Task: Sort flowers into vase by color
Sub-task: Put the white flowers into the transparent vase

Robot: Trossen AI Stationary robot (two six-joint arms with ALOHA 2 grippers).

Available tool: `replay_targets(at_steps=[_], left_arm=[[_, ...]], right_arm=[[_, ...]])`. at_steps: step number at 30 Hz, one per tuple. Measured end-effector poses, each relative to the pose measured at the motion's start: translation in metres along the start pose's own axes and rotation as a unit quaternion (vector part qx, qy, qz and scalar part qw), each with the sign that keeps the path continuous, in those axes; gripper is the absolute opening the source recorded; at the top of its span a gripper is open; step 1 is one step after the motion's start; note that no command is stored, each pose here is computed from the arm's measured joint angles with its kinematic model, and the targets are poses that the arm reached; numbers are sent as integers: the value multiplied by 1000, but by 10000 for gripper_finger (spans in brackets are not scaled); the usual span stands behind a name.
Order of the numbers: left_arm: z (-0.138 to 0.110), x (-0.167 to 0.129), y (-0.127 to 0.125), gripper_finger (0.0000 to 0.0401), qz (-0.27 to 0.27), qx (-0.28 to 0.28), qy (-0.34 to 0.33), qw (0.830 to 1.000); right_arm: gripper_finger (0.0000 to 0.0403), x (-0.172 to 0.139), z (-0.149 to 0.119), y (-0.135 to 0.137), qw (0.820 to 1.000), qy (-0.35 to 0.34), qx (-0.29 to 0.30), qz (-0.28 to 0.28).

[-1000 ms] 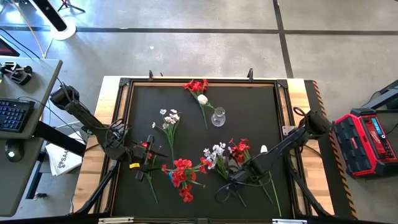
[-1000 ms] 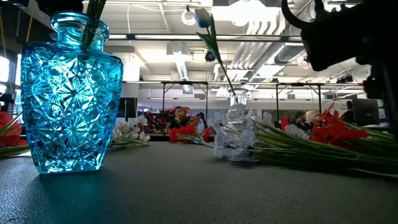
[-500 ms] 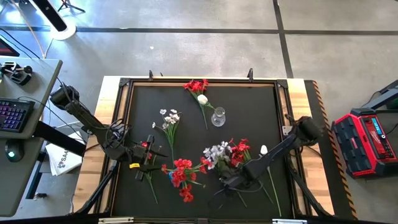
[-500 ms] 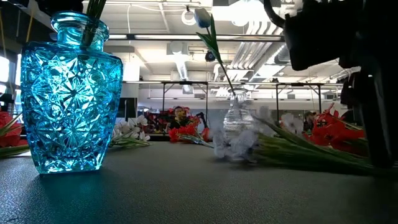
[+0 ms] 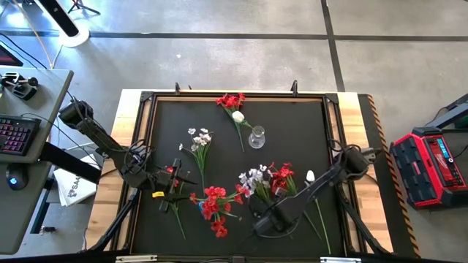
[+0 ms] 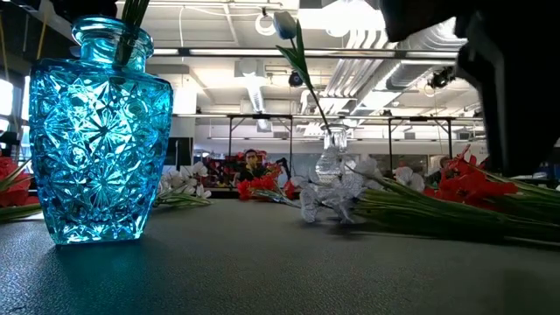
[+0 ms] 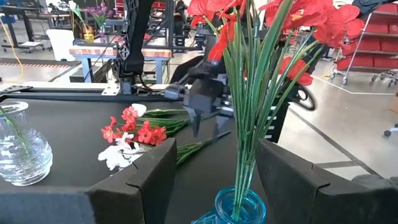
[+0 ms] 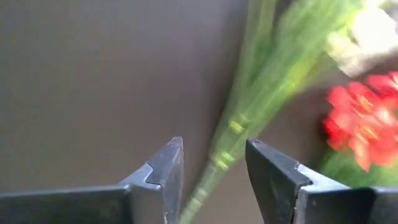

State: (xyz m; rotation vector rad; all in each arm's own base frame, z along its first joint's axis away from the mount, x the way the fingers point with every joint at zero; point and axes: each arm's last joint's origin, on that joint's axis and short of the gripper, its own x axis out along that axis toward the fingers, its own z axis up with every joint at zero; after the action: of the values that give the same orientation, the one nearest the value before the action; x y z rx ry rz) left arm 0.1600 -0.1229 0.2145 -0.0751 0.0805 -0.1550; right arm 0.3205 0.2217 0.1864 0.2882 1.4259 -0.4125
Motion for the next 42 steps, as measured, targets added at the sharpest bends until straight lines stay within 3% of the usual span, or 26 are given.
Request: replay_targets(at_steps=[4, 7, 13, 18, 24, 29, 32, 36, 39, 42], left_arm=[[0, 0, 0, 204, 0, 0, 0, 1000], [-1, 0, 0, 204, 0, 1, 2, 1000], [-1, 0, 0, 204, 0, 1, 2, 1000], [0, 0, 0, 204, 0, 1, 2, 1000], [0, 0, 0, 204, 0, 0, 1, 1000], [0, 0, 0, 204, 0, -5, -1, 1000], [0, 0, 0, 204, 0, -5, -1, 1000], [0, 0, 0, 204, 0, -5, -1, 1000], [0, 0, 0, 204, 0, -5, -1, 1000], [0, 0, 0, 204, 0, -5, -1, 1000]], right_arm=[[155, 19, -9, -8, 999, 29, 23, -16], [163, 37, -13, -8, 999, 36, 23, 11], [158, 43, -6, -13, 999, 36, 18, 26], [113, 48, -3, -16, 999, 21, 8, 26], [12, 52, -10, -16, 999, 1, 30, 29], [11, 23, -29, -12, 993, -105, 56, 22], [3, -10, -41, -13, 977, -194, 77, 37], [2, -23, -62, -19, 953, -291, 76, 38], [1, -24, -71, -29, 916, -385, 99, 59], [1, -6, -76, -43, 872, -473, 108, 56]])
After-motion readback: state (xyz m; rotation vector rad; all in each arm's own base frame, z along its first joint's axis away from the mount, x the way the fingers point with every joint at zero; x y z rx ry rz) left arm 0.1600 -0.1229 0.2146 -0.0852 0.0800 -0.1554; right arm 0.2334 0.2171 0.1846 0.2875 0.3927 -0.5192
